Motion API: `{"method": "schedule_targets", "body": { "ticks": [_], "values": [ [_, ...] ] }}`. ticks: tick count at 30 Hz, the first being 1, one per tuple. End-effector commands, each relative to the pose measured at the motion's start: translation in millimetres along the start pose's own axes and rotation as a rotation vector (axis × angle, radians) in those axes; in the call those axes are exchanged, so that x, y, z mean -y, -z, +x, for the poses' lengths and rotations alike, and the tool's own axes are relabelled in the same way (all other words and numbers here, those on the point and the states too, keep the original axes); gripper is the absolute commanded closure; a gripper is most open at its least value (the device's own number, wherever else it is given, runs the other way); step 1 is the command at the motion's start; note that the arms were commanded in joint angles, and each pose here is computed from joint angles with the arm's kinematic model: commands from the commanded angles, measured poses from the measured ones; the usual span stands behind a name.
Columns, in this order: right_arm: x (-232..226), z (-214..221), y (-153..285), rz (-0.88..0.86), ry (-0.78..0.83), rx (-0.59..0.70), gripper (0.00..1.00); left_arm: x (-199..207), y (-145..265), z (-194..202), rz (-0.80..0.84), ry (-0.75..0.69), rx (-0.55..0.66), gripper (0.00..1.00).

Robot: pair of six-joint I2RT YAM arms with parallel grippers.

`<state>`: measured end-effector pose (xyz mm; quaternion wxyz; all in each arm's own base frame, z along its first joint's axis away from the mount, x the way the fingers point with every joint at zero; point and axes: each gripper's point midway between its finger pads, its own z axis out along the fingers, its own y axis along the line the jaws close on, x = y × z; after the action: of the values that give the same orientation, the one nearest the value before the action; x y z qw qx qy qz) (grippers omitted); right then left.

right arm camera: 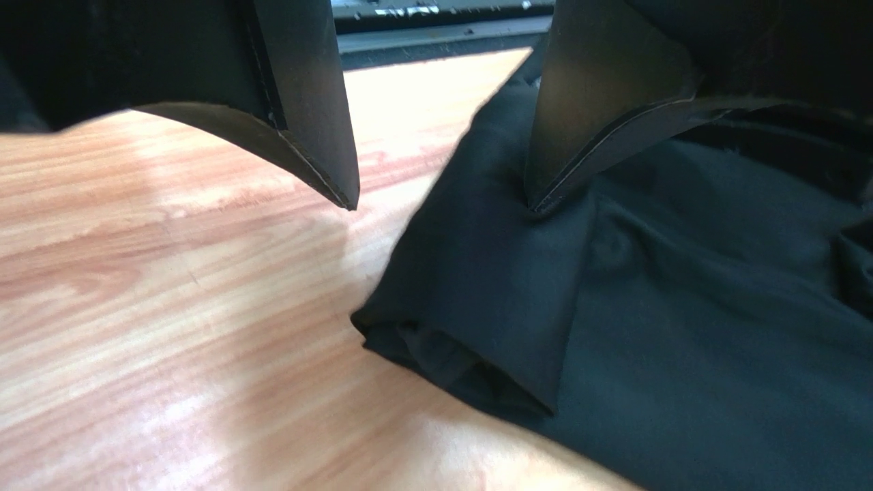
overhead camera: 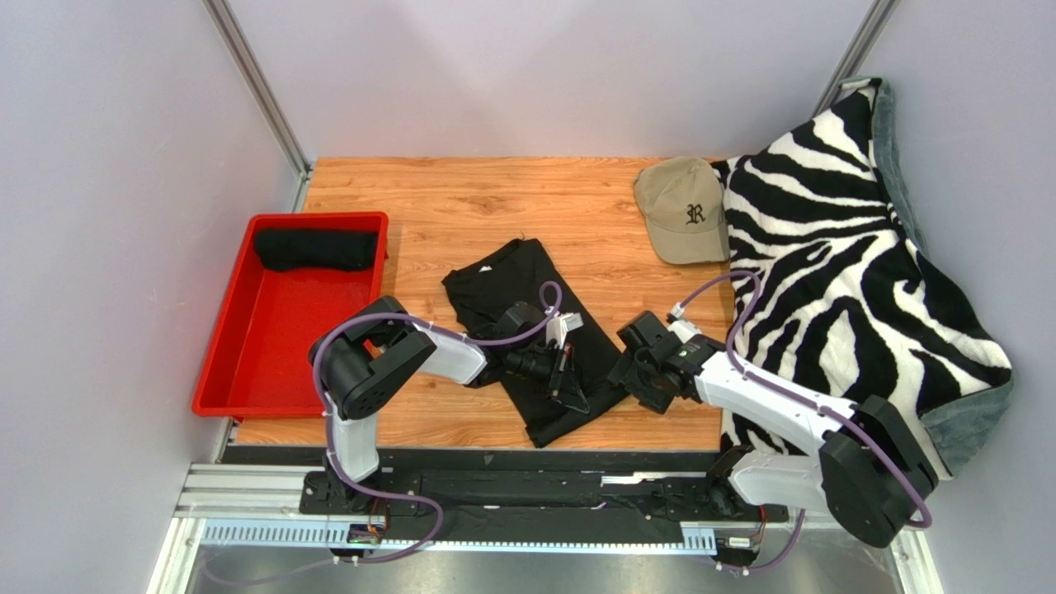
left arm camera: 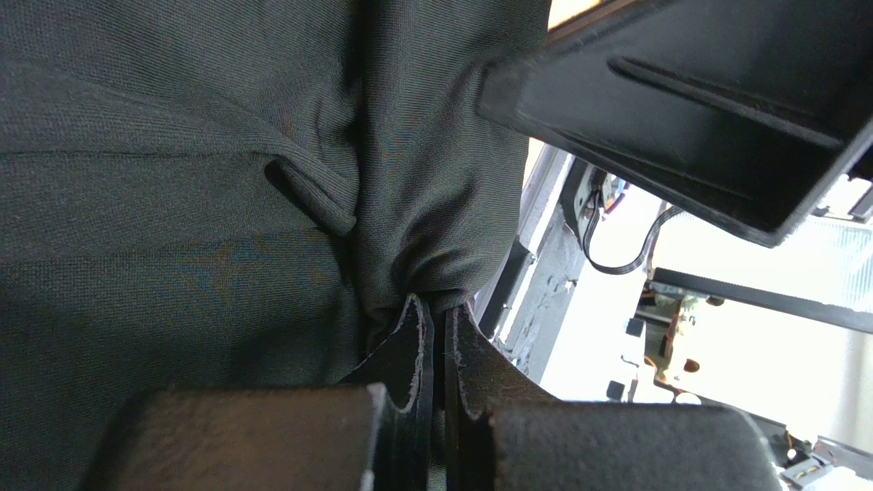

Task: Roll the t-shirts
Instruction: Roll the T-shirt to the center of the board.

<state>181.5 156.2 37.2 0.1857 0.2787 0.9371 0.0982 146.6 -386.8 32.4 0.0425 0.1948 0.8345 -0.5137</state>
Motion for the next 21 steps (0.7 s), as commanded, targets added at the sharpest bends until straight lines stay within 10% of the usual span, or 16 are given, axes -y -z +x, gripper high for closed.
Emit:
{"method": "schedule_targets", "body": {
  "ticks": [1, 21],
  "values": [
    [-26, -21, -2, -0.038, -0.051, 0.083, 0.36, -4, 0, 6, 0.008, 0.003, -0.022, 1.00],
    [-23, -28, -18, 0.027, -0.045, 0.108, 0.32, -5, 1, 8, 0.000, -0.001, -0.028, 1.00]
  ]
}}
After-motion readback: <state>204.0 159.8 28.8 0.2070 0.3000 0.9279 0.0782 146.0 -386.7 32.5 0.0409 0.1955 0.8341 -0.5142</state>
